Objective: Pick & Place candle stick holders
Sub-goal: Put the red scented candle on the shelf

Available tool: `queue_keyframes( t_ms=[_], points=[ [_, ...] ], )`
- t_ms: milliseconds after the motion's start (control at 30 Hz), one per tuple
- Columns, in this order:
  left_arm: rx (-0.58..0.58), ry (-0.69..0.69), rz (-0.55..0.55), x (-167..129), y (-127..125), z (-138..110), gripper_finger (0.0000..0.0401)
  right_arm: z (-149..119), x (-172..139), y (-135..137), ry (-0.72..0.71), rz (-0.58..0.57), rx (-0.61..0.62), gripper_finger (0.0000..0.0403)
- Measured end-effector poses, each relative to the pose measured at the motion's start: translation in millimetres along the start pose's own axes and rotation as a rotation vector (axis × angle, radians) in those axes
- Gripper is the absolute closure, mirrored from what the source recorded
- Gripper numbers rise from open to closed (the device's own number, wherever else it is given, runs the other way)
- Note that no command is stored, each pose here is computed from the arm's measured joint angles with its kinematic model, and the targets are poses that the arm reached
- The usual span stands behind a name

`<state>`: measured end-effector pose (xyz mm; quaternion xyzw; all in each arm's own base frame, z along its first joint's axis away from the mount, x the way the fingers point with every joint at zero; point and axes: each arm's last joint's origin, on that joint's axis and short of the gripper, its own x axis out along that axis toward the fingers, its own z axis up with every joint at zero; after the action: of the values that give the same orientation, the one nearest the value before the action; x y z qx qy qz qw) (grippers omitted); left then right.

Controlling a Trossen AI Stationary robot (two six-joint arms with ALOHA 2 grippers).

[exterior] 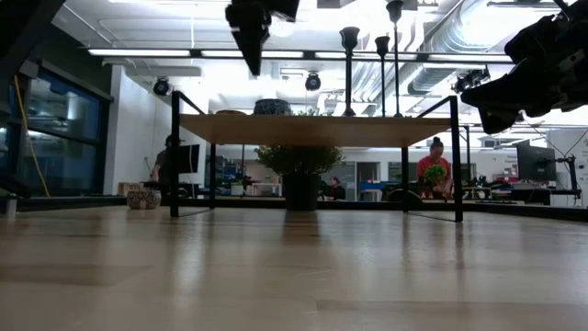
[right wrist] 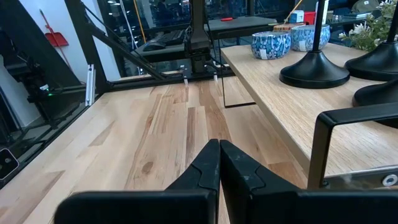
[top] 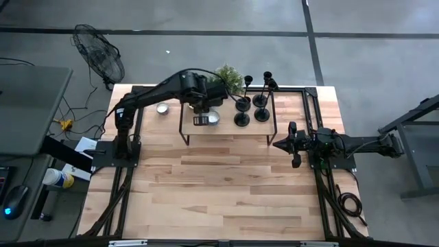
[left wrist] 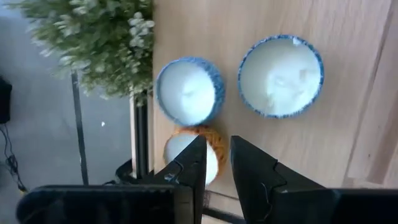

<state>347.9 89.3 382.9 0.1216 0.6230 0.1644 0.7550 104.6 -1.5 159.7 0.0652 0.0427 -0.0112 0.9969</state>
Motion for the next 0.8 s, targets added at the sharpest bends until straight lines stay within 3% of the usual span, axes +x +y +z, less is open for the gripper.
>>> queue_keyframes(
  t_ms=[200, 433, 667, 800],
  points=[
    [-0.083, -0.081, -0.016, -28.6, 23.1, -21.7, 0.0332, 0.0, 0.0, 0.0, 0.0, 0.0, 0.0, 0.0402],
    [-0.376, -0.08, 0.022, -47.4, 72.9, -83.4, 0.0332, 0.0, 0.0, 0.0, 0.0, 0.0, 0.0, 0.0402],
    [-0.839, 0.073, 0.072, -22.5, 98.0, -143.8, 0.0332, 0.0, 0.0, 0.0, 0.0, -0.001, 0.0, 0.0402],
    [-0.98, 0.169, 0.058, 11.6, 94.1, -163.3, 0.0332, 0.0, 0.0, 0.0, 0.0, 0.0, 0.0, 0.0402]
  ],
)
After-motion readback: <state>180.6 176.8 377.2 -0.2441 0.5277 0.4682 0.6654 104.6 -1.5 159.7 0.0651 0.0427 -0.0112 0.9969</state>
